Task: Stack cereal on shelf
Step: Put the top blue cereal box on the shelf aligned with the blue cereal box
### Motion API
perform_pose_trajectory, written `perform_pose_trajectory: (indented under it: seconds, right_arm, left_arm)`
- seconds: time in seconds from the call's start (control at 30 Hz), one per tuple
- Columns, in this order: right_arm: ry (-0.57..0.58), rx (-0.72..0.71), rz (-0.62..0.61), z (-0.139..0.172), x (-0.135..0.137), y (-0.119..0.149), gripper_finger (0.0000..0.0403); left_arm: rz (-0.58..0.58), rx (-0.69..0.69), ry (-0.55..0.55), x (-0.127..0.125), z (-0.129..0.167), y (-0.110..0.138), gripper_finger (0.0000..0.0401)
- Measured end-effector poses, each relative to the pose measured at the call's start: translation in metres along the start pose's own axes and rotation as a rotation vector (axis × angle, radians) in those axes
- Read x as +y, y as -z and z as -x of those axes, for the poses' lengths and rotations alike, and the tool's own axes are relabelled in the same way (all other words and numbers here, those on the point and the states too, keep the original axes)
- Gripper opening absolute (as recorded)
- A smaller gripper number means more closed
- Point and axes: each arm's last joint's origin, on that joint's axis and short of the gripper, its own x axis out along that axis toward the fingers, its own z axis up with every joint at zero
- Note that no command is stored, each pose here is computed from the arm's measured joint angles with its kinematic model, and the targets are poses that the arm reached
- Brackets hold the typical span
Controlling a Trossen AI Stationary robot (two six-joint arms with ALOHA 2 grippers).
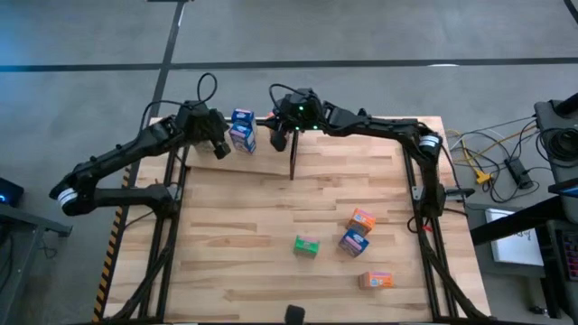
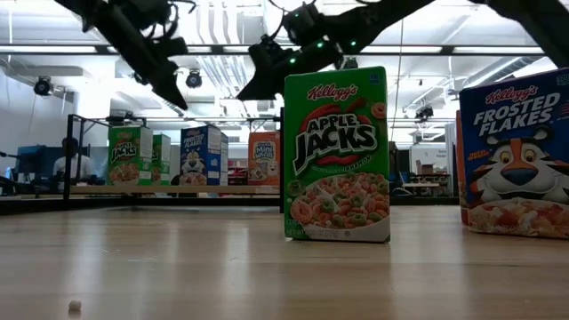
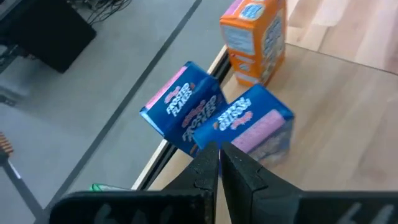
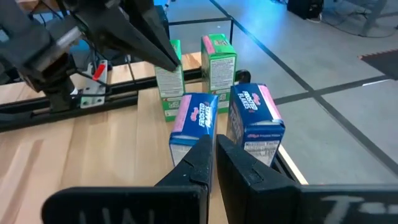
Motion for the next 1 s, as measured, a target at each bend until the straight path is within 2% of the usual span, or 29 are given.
perform_pose_trajectory:
  seconds: [0.2, 0.53, 1.0]
  right_arm:
    - [0.005, 0.001, -0.007, -0.024, -0.005, 0.004, 0.0012]
    - [0.003, 0.026, -0.015, -0.057, -0.010, 0.019, 0.0012]
    - [-0.009, 0.035, -0.008, -0.063, -0.004, 0.023, 0.0012]
  left_arm:
    - [0.005, 0.054, -0.003, 0.000, -0.018, 0.009, 0.0000]
    - [0.010, 0.072, 0.000, 0.000, -0.023, 0.009, 0.0000]
    - [0.067, 0.119, 0.012, -0.002, -0.023, 0.014, 0.0000]
